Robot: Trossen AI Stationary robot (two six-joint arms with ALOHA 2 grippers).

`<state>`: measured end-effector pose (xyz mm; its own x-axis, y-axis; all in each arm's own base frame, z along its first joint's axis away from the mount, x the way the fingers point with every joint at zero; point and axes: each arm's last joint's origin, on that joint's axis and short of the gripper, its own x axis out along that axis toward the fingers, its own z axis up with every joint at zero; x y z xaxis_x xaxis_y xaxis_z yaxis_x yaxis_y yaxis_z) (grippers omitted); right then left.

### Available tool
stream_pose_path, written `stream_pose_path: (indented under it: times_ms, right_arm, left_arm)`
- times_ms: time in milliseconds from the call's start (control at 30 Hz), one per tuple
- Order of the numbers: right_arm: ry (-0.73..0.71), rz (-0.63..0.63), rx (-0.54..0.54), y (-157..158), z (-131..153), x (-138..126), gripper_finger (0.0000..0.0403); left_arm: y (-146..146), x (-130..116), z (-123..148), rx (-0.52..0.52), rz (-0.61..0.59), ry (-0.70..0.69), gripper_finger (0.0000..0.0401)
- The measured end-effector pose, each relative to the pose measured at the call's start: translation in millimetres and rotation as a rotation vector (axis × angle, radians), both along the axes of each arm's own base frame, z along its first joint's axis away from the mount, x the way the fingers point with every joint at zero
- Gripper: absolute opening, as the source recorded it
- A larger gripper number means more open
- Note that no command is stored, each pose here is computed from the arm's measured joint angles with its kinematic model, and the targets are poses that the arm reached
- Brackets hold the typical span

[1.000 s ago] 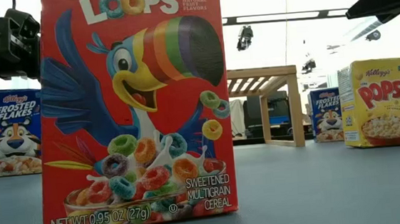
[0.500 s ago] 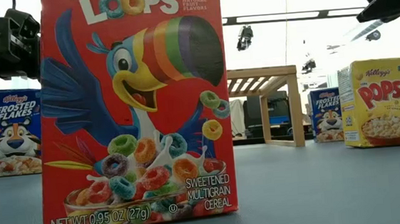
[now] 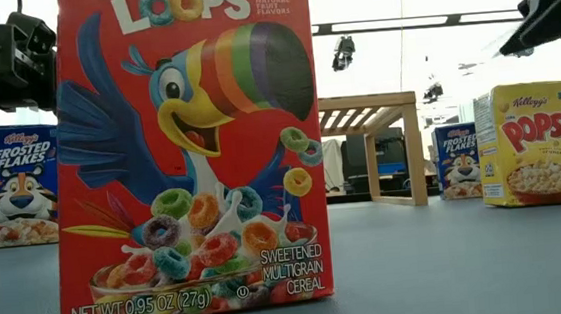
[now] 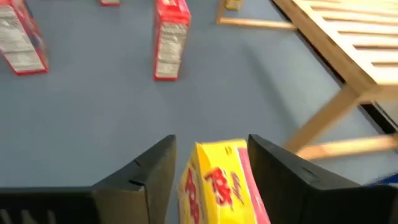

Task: Stack cereal on shelf
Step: Put the right yellow cereal box on the shelf

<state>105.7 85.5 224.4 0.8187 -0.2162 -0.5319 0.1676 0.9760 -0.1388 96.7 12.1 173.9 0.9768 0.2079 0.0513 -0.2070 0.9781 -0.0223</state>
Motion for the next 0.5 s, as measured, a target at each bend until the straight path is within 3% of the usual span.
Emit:
stream_pose_path:
  times_ms: [500]
  right_arm:
    - [0.065,-0.074,0.025,-7.0,-13.2,-6.0,0.0316]
  left_arm:
    - [0.0,0.0,0.0,0.000,0.000,0.000,0.0001]
